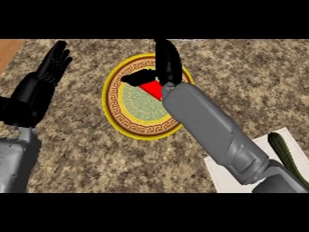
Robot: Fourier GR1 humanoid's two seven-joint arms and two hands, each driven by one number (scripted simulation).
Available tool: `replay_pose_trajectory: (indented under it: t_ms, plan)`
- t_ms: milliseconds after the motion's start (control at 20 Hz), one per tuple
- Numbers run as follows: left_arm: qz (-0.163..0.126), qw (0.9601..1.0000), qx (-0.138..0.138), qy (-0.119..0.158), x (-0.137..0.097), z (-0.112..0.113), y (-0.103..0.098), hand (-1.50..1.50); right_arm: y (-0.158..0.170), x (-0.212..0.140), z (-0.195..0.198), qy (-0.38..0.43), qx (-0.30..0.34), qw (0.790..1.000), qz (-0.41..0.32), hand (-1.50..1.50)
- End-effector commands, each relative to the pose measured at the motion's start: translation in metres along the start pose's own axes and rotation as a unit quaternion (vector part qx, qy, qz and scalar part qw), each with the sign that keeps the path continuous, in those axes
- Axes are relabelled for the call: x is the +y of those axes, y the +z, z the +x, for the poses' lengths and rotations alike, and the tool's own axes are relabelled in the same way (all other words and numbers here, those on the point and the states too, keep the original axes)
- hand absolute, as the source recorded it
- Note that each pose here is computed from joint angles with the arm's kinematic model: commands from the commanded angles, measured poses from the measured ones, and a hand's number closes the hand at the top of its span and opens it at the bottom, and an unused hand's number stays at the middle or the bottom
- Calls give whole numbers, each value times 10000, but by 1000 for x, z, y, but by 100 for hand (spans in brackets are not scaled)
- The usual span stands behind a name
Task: Pick the can from the placemat and place it in the plate
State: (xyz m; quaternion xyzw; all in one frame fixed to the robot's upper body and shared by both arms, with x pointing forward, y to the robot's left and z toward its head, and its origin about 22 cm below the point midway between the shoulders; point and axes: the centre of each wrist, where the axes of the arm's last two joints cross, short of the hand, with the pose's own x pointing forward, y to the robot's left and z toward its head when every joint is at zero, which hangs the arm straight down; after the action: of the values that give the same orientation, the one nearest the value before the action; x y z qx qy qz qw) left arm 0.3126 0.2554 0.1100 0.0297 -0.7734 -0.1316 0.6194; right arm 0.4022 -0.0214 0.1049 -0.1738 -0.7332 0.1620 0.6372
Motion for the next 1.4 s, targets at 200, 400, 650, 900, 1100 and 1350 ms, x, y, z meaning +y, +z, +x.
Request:
replay_pose_trajectory:
  t_ms: [200, 400, 650, 900, 1100, 1350]
  plan:
    - [368, 9991, 222, 4, 7, -15, 21, 0, -10, -39, -30, -990, 57, 9942, -426, -150]
    - [413, 9988, 261, -79, 16, -13, 20, 0, -2, -40, -46, -1291, 119, 9904, -485, -150]
    - [414, 9988, 238, -130, 45, -6, 27, 0, 7, -98, -96, -1225, -19, 9915, -432, -150]
    - [474, 9986, 232, -73, 29, -6, 36, 0, 27, -141, -126, -1093, -119, 9936, -270, -150]
    - [428, 9988, 237, -76, 29, -16, 37, 0, 37, -172, -141, -966, -163, 9946, -350, -150]
    - [440, 9988, 206, -65, 32, 5, 36, 0, 46, -210, -155, -909, -255, 9954, -162, -150]
